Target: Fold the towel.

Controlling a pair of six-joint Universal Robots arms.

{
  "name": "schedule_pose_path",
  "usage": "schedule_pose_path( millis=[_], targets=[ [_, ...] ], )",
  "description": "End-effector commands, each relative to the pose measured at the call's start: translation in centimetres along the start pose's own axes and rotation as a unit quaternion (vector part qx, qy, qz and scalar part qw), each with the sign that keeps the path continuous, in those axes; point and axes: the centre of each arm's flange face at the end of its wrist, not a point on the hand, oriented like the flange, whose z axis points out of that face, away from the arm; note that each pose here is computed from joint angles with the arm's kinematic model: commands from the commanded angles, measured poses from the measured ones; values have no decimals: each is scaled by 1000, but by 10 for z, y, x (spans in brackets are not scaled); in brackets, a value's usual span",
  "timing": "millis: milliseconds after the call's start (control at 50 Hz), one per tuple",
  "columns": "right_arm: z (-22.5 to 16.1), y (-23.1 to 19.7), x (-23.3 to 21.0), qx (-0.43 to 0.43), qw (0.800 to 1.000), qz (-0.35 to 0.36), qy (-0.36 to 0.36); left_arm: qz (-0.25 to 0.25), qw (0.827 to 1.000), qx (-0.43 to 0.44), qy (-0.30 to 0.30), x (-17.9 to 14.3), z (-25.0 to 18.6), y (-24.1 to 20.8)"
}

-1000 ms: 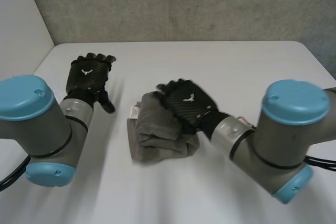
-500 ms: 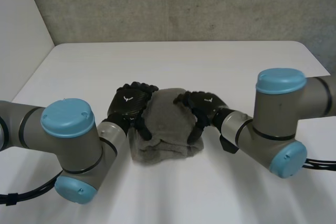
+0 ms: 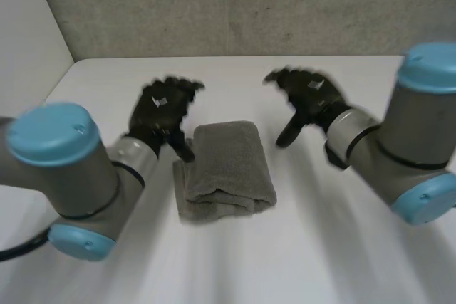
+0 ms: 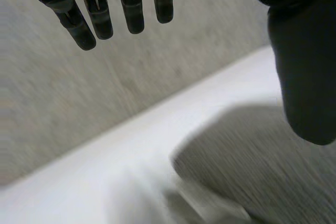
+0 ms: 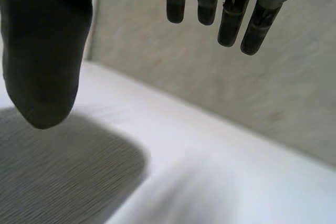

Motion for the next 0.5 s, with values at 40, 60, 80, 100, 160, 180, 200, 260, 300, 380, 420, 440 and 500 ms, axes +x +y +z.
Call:
schedule_pose_path(
  millis=[40,60,80,100,160,180,200,260,300,380,420,440,500],
  targets=[
    [-31,-61,45,91,984,-28,154,-1,993,68,-100,-57,-16,-79],
    [-32,-61,49,86,982,-39,162,-3,992,64,-107,-61,-19,-85],
    [-32,-61,49,86,982,-39,162,-3,992,64,-107,-61,-19,-85],
    [-33,-60,53,79,981,-50,169,-4,992,56,-109,-63,-21,-87],
    [-34,-58,56,66,980,-62,175,-4,993,40,-107,-62,-25,-86],
    [-34,-57,56,62,980,-65,176,-4,994,36,-102,-60,-26,-85],
    [-34,-57,56,62,980,-65,176,-4,994,36,-102,-60,-26,-85],
    [-35,-57,56,61,980,-66,175,-5,995,34,-98,-57,-27,-85],
    [-34,-57,56,62,981,-65,174,-5,995,32,-98,-57,-27,-84],
    [-34,-57,54,61,982,-63,167,-6,995,28,-95,-55,-28,-82],
    [-33,-57,54,65,982,-63,167,-7,995,25,-95,-55,-28,-80],
    [-33,-55,55,64,982,-62,168,-10,995,21,-93,-54,-28,-76],
    [-31,-50,53,72,983,-63,156,-27,995,17,-93,-55,-27,-68]
  ],
)
